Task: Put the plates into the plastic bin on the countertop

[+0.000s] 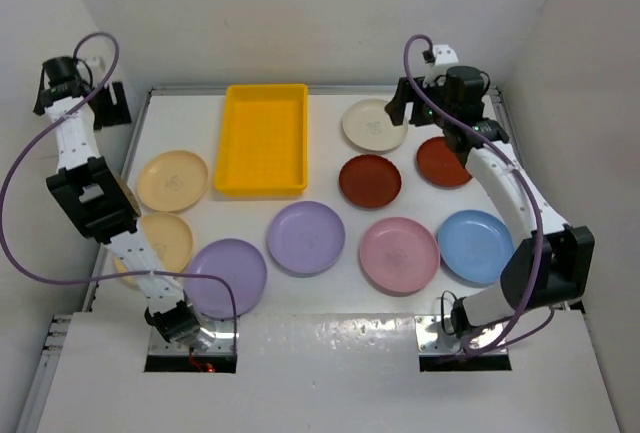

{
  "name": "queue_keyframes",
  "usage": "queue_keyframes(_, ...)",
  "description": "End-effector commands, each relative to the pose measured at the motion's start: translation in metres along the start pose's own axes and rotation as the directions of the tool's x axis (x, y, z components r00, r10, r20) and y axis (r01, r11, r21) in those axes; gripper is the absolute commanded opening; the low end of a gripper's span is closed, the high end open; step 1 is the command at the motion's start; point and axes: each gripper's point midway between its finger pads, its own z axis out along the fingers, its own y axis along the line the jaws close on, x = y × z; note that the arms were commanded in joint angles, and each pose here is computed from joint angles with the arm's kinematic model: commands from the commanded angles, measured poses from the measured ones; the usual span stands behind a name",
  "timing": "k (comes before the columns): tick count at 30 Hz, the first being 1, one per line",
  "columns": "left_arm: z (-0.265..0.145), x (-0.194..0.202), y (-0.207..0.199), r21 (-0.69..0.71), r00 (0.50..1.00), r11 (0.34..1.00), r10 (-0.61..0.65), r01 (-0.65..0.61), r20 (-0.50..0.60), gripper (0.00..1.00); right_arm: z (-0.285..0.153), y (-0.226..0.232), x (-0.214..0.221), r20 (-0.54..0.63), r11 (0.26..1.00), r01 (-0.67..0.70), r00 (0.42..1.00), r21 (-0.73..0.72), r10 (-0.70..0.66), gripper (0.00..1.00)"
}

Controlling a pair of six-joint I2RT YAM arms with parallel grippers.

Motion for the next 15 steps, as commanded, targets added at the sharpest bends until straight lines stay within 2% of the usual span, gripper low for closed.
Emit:
queue_keyframes(1, -0.006, 0.044, 0.025, -0.017, 0.982, 0.999, -0.05, 0.048, -0.182, 0.8, 0.0, 0.024, 0.016, -0.102, 0.999, -0.042, 0.994, -0.007, 0.041, 0.78)
queue_keyframes(2, 0.013, 0.068, 0.033, -0.029, 0.965, 0.997, -0.07, 0.065, -0.252, 0.8, 0.005, 0.025, 0.024, -0.129, 0.999, -0.036, 0.991, -0.005, 0.035, 0.78)
queue_keyframes(3, 0.02, 0.084, 0.043, -0.046, 0.955, 0.996, -0.08, 0.07, -0.287, 0.76, 0.003, 0.024, 0.032, -0.163, 0.999, -0.036, 0.986, 0.013, 0.038, 0.76)
queue_keyframes(4, 0.029, 0.093, 0.047, -0.042, 0.949, 0.996, -0.091, 0.083, -0.303, 0.65, 0.007, 0.03, 0.036, -0.181, 0.999, -0.032, 0.983, 0.003, 0.032, 0.75)
queue_keyframes(6, 0.045, 0.116, 0.048, -0.004, 0.933, 0.991, -0.129, 0.135, -0.336, 0.57, 0.01, 0.037, 0.045, -0.222, 0.999, -0.035, 0.974, -0.004, 0.033, 0.7)
queue_keyframes(11, 0.059, 0.136, 0.027, 0.121, 0.931, 0.975, -0.135, 0.185, -0.338, 0.57, 0.015, 0.056, 0.055, -0.265, 0.999, -0.025, 0.964, -0.034, 0.015, 0.69)
queue_keyframes(15, 0.066, 0.156, 0.029, 0.097, 0.924, 0.98, -0.127, 0.172, -0.36, 0.59, 0.024, 0.071, 0.058, -0.282, 0.998, -0.012, 0.959, -0.06, -0.005, 0.68)
